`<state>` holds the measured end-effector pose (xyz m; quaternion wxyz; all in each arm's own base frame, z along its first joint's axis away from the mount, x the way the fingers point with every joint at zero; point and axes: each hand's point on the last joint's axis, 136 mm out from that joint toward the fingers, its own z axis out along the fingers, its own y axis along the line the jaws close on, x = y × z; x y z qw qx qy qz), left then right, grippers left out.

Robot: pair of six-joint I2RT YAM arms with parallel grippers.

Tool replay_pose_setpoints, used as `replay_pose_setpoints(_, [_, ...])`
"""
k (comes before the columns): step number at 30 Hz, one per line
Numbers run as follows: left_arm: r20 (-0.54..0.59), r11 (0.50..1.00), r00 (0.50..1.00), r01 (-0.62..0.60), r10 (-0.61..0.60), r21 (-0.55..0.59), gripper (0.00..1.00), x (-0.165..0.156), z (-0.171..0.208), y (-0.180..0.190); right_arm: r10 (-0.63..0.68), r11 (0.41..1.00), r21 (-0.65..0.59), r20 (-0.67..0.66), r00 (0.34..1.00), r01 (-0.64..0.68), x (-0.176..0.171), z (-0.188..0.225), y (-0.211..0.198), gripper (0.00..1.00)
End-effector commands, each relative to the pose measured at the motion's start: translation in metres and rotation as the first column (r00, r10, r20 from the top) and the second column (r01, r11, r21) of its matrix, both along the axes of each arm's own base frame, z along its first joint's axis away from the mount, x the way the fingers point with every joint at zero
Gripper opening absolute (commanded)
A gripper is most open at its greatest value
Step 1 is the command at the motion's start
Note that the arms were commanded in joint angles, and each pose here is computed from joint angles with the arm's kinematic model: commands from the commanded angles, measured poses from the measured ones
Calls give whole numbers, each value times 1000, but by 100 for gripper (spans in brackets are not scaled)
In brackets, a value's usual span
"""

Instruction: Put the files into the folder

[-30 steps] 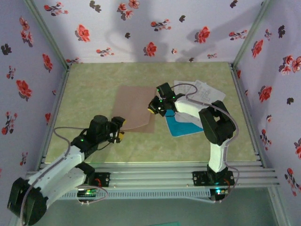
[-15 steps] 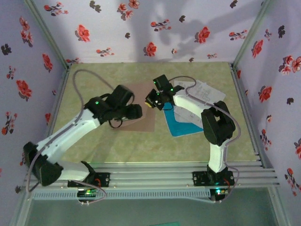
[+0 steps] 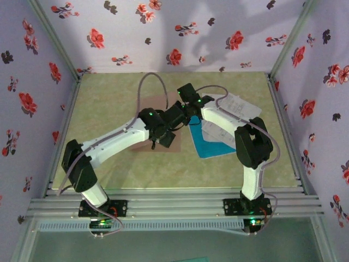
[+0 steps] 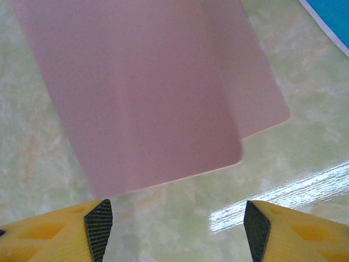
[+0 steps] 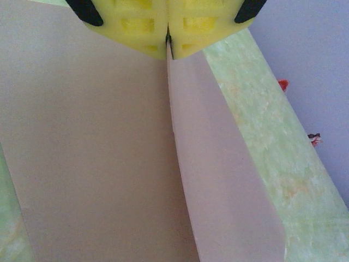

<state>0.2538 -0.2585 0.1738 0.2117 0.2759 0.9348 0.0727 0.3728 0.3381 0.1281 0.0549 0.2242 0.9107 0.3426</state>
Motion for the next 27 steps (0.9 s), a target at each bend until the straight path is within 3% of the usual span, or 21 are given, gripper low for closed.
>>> replay_pose_setpoints(1, [38, 995, 996, 77, -79, 60, 69, 5, 0, -9, 10, 1000, 10, -33, 999, -9, -5, 4, 6, 0])
replay_pose_setpoints(6, [37, 991, 995, 90, -93, 95, 69, 12, -13, -13, 12, 1000, 22, -31, 999, -12, -5, 7, 8, 0])
replay_pose_setpoints(9, [64, 989, 994, 77, -86, 129, 63, 22, -17, -13, 15, 1000, 23, -35, 999, -14, -6, 7, 8, 0])
replay_pose_setpoints(13, [92, 988, 993, 66, -79, 143, 49, 31, -18, -16, 16, 1000, 23, -37, 999, -16, -8, 7, 7, 0])
replay_pose_setpoints(19, [132, 987, 988, 55, -74, 148, 7, 35, -13, -12, 17, 999, 31, -36, 999, -16, -8, 9, 8, 0])
replay_pose_setpoints(21, [144, 987, 987, 51, -73, 151, 0, 35, -10, -8, 20, 999, 37, -33, 999, -18, -8, 11, 9, 0])
replay_pose_setpoints(22, [148, 987, 986, 50, -73, 153, 0, 34, -9, -5, 20, 999, 41, -26, 999, -18, -7, 13, 9, 8])
replay_pose_setpoints(25, [162, 988, 984, 50, -74, 146, 0, 29, -3, 2, 7, 998, 57, 29, 1000, -9, -1, 30, 5, 47])
replay_pose_setpoints(27, [177, 990, 982, 46, -69, 133, 0, 26, 3, 8, -12, 998, 66, 91, 996, 6, 5, 49, -2, 67])
